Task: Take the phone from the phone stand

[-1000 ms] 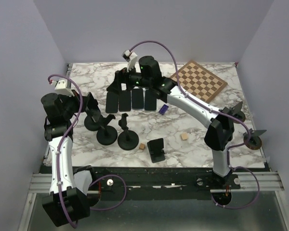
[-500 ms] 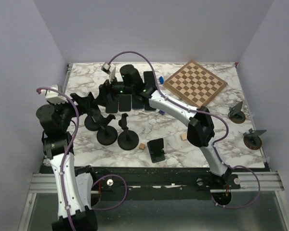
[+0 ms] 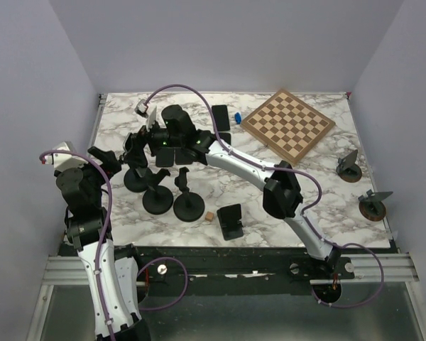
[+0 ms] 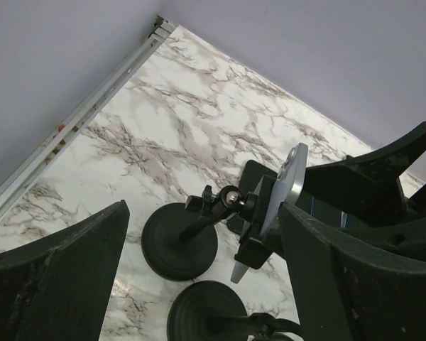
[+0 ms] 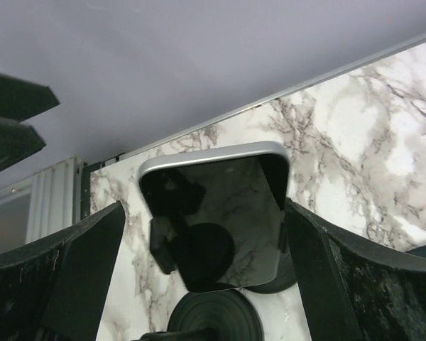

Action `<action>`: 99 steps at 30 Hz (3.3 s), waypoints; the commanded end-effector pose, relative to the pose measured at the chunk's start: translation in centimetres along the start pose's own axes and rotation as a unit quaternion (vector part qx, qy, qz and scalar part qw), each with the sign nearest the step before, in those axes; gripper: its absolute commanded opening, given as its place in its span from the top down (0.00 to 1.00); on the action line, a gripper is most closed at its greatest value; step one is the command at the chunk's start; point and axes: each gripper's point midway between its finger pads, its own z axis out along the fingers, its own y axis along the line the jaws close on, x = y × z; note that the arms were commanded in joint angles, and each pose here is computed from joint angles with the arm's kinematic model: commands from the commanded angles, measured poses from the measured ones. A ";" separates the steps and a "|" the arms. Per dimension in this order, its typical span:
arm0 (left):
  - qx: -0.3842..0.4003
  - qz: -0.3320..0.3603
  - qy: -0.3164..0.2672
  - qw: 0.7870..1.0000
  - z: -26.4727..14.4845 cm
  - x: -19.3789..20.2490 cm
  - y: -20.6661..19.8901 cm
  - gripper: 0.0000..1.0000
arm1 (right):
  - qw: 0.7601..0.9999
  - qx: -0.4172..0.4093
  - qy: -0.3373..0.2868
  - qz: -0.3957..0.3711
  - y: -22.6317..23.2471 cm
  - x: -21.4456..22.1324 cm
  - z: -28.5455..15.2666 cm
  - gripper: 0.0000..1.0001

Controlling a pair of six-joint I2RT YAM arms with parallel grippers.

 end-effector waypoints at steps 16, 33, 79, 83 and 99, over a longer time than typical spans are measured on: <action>0.023 -0.013 0.016 1.000 0.4 1.1 -0.5 0.08 | 1.000 -0.015 -0.013 -0.022 -1.4 -0.1 2.0 0.00; 0.063 -0.020 0.060 0.996 0.2 3.7 -1.5 0.22 | 0.999 -0.021 -0.018 0.037 -1.7 -0.9 0.9 0.81; 0.192 0.067 0.187 0.961 4.0 8.8 -6.6 1.00 | 0.991 -0.050 -0.032 0.124 -1.1 -2.2 0.4 0.99; 0.183 0.086 0.184 0.962 3.2 8.5 -6.1 1.00 | 0.991 -0.067 -0.031 0.113 -1.1 -2.5 -0.2 0.99; 0.197 0.101 0.185 0.957 1.1 9.4 -5.8 1.00 | 0.948 -0.305 -0.024 0.093 2.3 -2.7 -3.9 0.99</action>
